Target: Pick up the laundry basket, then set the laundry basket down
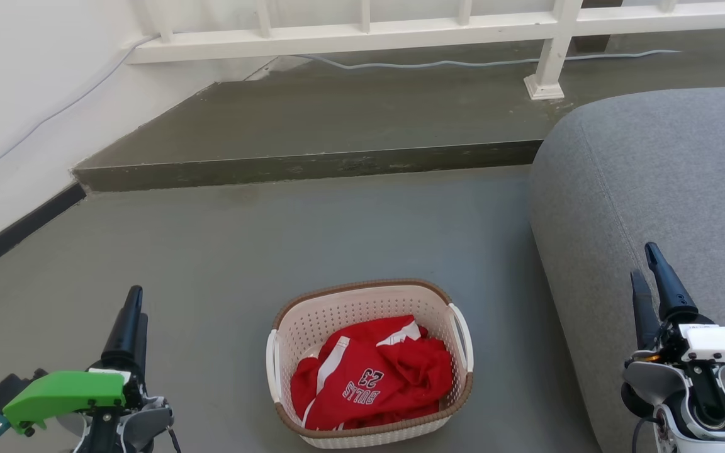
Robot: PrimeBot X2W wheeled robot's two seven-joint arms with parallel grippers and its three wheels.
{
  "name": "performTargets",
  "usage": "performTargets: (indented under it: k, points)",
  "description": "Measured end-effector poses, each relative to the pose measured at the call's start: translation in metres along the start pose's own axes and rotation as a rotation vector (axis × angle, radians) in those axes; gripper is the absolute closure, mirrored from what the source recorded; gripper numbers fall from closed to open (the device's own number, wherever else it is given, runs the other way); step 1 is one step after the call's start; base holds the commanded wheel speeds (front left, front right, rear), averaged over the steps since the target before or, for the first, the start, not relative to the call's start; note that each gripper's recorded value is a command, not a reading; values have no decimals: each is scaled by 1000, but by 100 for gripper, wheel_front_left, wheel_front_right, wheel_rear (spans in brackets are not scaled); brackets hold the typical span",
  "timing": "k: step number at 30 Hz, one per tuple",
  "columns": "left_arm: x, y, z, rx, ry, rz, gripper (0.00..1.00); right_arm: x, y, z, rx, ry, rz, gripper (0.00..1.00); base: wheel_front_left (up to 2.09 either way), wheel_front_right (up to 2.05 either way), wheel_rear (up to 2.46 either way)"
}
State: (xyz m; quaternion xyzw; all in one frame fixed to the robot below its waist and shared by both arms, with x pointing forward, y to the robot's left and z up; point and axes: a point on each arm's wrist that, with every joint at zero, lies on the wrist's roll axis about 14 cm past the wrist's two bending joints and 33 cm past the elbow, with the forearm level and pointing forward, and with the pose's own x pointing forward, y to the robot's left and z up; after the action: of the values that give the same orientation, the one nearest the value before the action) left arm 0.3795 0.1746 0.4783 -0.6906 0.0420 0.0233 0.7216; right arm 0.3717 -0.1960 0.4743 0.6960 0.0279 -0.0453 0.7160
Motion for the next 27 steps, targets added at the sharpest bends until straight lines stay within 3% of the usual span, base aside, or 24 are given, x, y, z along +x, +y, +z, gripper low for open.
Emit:
performTargets:
  k: [15, 27]
  points:
    - [2, -7, -5, 186, 6, -22, 0, 4, 17, -9, -152, 18, 54, 0, 0, 0, 0]
    - [4, -15, -11, 417, 19, -54, 0, 5, 27, -21, -335, 55, 98, 0, 0, 0, 0]
